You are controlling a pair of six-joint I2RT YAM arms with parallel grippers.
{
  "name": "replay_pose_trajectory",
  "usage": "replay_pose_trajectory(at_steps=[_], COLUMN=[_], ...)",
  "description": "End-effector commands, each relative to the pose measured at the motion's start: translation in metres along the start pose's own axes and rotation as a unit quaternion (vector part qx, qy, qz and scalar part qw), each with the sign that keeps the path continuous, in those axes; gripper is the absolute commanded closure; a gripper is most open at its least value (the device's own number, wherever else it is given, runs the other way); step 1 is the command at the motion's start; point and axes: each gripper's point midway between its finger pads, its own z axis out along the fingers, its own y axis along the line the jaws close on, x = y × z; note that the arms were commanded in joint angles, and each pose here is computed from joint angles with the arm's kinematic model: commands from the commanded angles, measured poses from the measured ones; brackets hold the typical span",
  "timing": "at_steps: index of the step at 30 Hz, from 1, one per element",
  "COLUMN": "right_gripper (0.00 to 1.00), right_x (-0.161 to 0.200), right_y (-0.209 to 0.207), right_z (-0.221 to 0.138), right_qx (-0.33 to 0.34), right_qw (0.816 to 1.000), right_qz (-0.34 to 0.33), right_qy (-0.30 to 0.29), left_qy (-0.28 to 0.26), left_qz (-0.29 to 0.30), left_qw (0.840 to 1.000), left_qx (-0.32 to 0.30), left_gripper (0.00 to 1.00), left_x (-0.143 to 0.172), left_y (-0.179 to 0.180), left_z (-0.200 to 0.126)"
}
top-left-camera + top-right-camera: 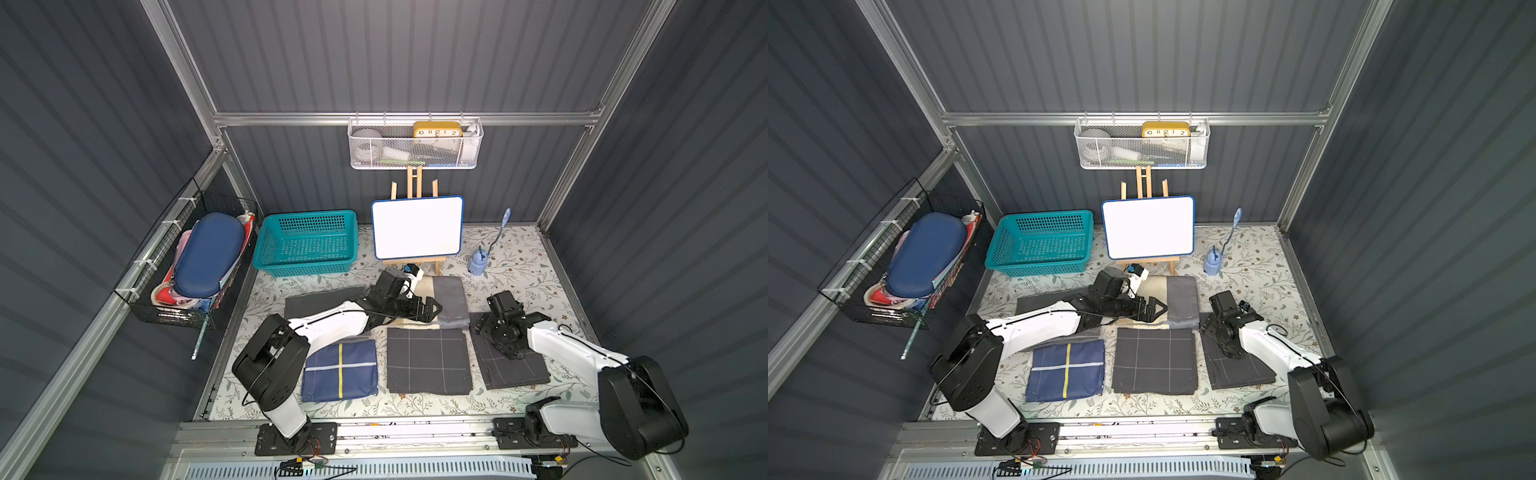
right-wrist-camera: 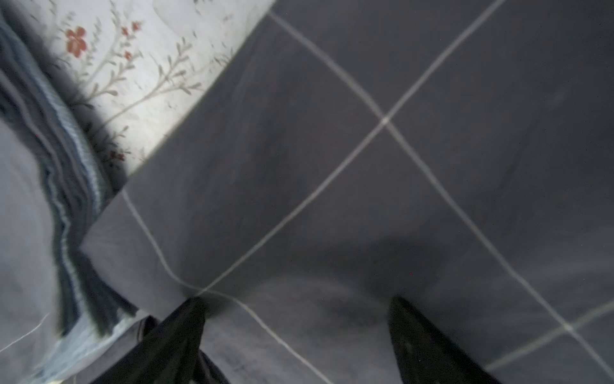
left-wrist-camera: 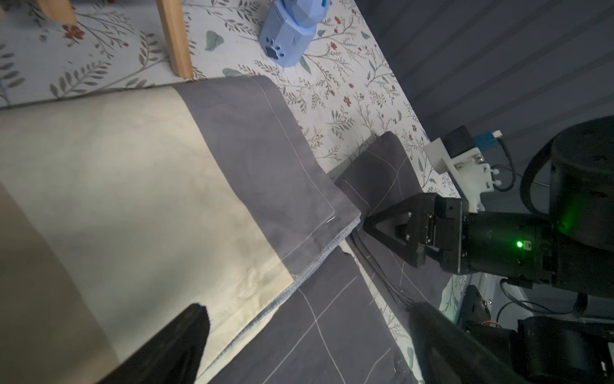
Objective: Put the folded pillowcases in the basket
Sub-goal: Move the pillowcase to the center of the board, then pick up the pillowcase from the center of the board.
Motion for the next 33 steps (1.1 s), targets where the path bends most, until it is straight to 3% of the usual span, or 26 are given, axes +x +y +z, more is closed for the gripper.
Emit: replay_pose_trajectory(at_steps=[1, 9, 17, 24, 33], right_gripper=[0.12, 0.12, 0.12, 0.12, 0.13], right_x=[0.018, 0.015, -0.055, -0.077, -0.067], right_y=[0.030, 0.081, 0.013, -0.036, -0.036], right_z=[0.018, 0.009, -0.033, -0.030, -0.011], right_qx=[-0.062, -0.118, -0.043, -0.026, -0.064], right_qw=[0.996, 0.992, 0.994, 0.993, 0.991], right_qz=[0.030, 0.025, 0.039, 0.089, 0.113], right_qy=[0.051, 0.040, -0.095, -0.069, -0.005], left_qy=[0.021, 0.059, 0.077, 0.128, 0.184], left_qz=[0.009, 0.013, 0.030, 0.016, 0.016], left_qw=[1.000, 0.997, 0.996, 0.991, 0.983], left_qx=[0.009, 0.039, 0.040, 0.029, 0.008], left_gripper=[0.02, 0.18, 0.36, 0.39, 0.39], left_x=[0.006, 0.017, 0.002, 0.013, 0.044], left_y=[-0.005, -0.026, -0.040, -0.040, -0.043], left_z=[0.009, 0.037, 0.072, 0.107, 0.114])
